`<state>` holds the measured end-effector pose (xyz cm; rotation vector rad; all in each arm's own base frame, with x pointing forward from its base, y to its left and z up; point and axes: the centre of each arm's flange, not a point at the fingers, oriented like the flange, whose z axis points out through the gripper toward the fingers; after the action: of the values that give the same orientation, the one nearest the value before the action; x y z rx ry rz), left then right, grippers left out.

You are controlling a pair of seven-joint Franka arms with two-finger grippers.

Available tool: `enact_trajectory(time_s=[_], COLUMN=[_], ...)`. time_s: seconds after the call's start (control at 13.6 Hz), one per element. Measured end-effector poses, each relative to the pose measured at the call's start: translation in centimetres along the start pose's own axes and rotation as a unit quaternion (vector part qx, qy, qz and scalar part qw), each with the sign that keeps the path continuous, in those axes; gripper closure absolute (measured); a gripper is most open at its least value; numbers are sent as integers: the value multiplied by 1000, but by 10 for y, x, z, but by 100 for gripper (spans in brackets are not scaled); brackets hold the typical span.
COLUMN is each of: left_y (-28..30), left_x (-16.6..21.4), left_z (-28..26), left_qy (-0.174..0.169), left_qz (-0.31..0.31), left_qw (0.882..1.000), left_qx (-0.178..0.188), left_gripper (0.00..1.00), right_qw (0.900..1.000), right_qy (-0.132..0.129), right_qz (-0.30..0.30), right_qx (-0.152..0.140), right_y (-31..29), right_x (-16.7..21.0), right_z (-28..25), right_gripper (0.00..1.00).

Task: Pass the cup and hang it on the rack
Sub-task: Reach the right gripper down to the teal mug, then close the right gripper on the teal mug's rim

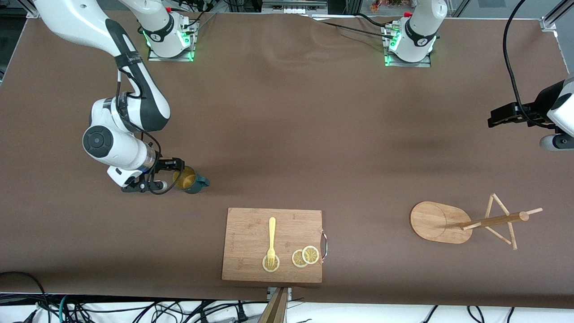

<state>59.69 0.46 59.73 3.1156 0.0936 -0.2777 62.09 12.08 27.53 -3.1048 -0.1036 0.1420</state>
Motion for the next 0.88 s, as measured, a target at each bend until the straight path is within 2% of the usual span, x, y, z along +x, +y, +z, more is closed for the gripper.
enact_trajectory(time_s=[0.44, 0.59, 0.81, 0.88], left_y=[0, 0, 0, 0], left_x=[0, 0, 0, 0], left_z=[0, 0, 0, 0], left_qy=[0, 0, 0, 0], left_qz=[0, 0, 0, 0], left_qw=[1000, 1000, 1000, 1000], left_qx=[0, 0, 0, 0], left_gripper=[0, 0, 0, 0], right_qw=[1000, 1000, 1000, 1000], right_qy=[7, 8, 13, 14], right_qz=[0, 1, 2, 2], right_qx=[3, 4, 5, 6], right_y=[-3, -3, -3, -3], right_x=[9, 11, 13, 14], right_z=[27, 39, 49, 51], right_gripper=[9, 13, 48, 48])
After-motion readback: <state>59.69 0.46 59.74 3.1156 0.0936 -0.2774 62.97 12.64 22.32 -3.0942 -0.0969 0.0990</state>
